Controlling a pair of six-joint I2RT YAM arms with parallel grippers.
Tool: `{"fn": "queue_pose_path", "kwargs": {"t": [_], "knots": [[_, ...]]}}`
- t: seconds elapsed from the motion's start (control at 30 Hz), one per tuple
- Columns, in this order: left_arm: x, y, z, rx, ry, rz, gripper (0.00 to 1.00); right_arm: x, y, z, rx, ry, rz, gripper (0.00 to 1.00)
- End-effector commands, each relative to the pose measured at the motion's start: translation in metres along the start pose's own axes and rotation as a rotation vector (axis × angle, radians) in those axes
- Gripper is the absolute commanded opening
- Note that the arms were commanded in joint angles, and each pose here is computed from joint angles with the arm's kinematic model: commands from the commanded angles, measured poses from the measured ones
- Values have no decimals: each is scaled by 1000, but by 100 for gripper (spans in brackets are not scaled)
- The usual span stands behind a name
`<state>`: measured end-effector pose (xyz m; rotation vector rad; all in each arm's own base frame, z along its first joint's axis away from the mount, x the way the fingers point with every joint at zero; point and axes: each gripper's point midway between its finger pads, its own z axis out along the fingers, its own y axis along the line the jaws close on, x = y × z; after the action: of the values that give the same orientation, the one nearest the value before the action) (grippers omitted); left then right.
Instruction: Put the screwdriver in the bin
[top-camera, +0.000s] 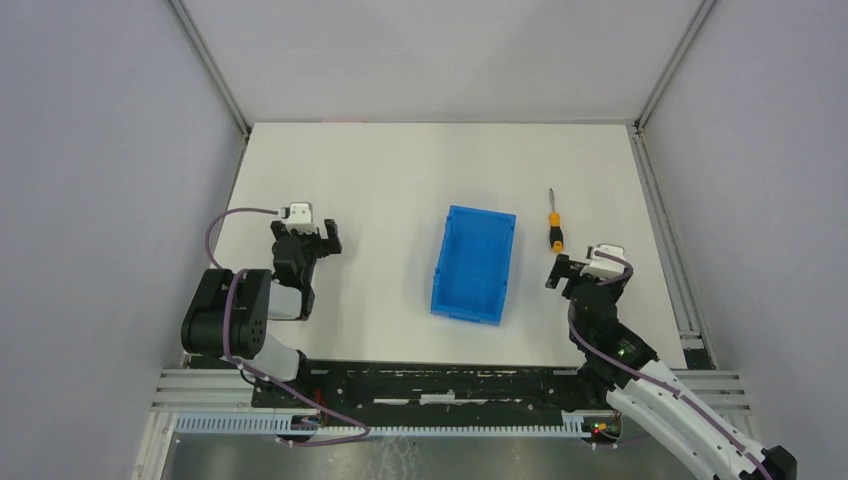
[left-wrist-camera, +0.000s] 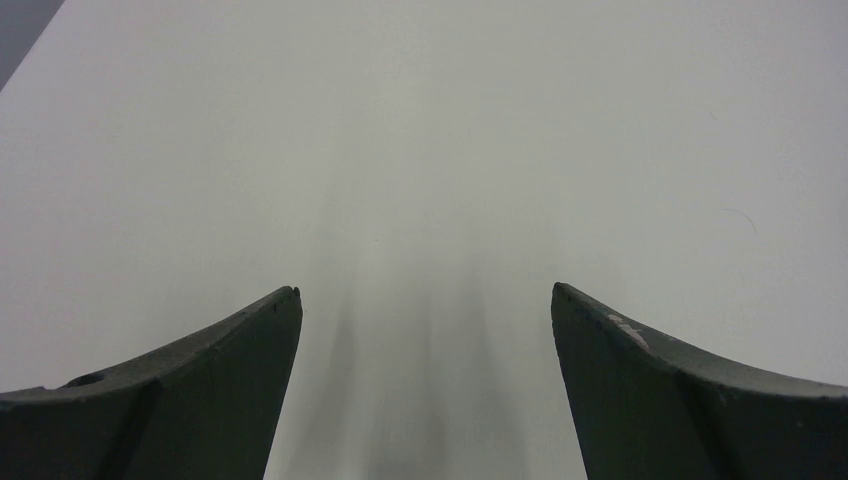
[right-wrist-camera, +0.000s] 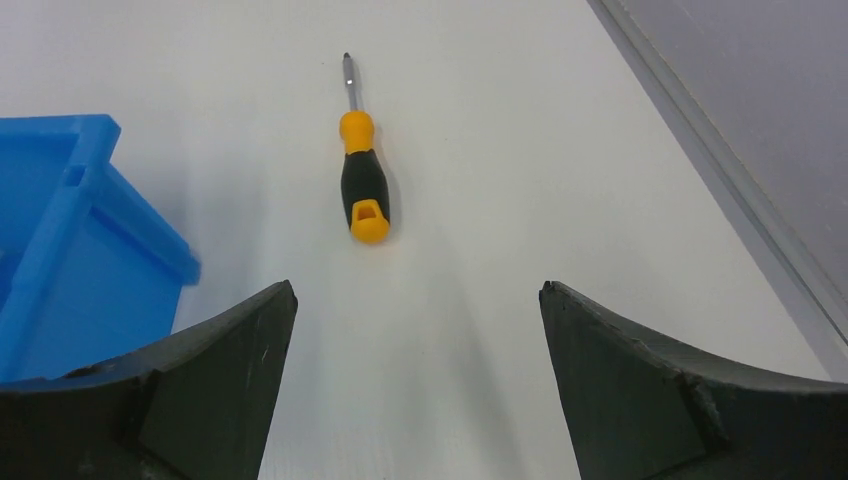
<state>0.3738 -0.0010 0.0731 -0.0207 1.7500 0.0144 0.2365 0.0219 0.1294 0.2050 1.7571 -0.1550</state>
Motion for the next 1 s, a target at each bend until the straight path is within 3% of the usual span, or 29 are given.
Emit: {"fn": "queue_pose_path", "kwargs": {"t": [0.0,0.13,0.27,0.37,0.43,0.6,0.73,0.97], "knots": [[-16,0,4,1,-56,-19,100,-29,-16,0,120,-70,57,98],[-15,0,4,1,-56,-19,100,-76,4,-2,6,-117,-58,98],[-15,0,4,1,-56,-19,100,-143,0,-4,92,-132,-104,98],[-15,0,4,1,-55,-19,100,-198,19,9,69,-63,-188,98],[-15,0,4,1,-54,-19,100,-216,27,38,-9,74,-207,98],[-16,0,4,0,-56,-19,100,-187,39,116,-177,422,-207,98],[-15,0,4,1,-55,-19,100,-113,54,162,-268,643,-197,91],[-15,0,4,0,-54,-19,100,-5,44,193,-181,836,-227,80]]}}
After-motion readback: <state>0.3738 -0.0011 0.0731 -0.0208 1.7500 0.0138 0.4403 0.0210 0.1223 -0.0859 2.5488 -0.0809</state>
